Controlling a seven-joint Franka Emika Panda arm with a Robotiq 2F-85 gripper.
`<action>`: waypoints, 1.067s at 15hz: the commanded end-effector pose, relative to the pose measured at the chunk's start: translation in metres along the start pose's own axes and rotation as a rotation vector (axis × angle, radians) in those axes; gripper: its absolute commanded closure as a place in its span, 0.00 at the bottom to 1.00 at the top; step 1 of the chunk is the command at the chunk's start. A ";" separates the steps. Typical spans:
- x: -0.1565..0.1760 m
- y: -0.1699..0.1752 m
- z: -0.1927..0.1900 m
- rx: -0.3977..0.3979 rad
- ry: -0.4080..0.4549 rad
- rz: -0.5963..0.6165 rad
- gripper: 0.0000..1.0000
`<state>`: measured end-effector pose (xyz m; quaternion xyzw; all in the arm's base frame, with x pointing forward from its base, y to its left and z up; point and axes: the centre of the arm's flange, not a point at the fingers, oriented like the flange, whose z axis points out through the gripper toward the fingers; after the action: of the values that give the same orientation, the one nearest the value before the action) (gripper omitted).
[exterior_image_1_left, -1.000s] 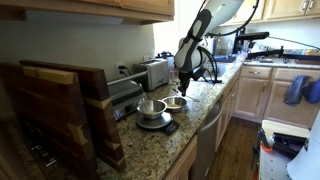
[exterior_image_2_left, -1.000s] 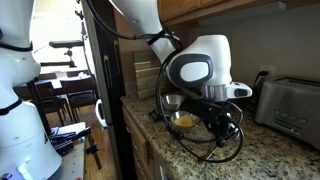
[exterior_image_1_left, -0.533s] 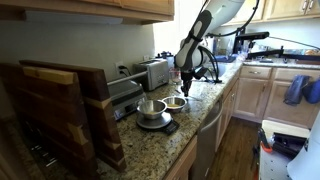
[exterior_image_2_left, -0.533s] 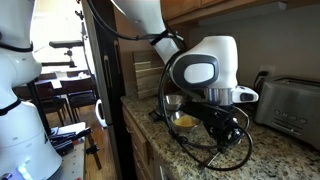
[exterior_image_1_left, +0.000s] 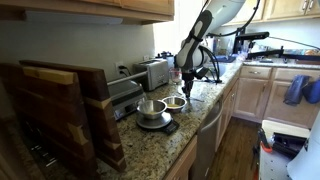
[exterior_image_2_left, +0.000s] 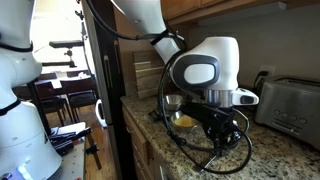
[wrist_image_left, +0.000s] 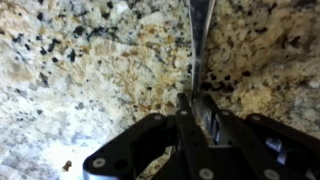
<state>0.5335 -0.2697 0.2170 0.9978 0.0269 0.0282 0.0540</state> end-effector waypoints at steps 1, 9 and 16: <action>-0.010 -0.006 -0.026 0.018 0.003 -0.014 0.49; -0.011 -0.023 -0.070 0.031 0.005 -0.049 0.01; 0.002 -0.017 -0.065 0.018 0.010 -0.043 0.00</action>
<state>0.5308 -0.2454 0.2799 0.9973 0.0488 0.0315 0.0456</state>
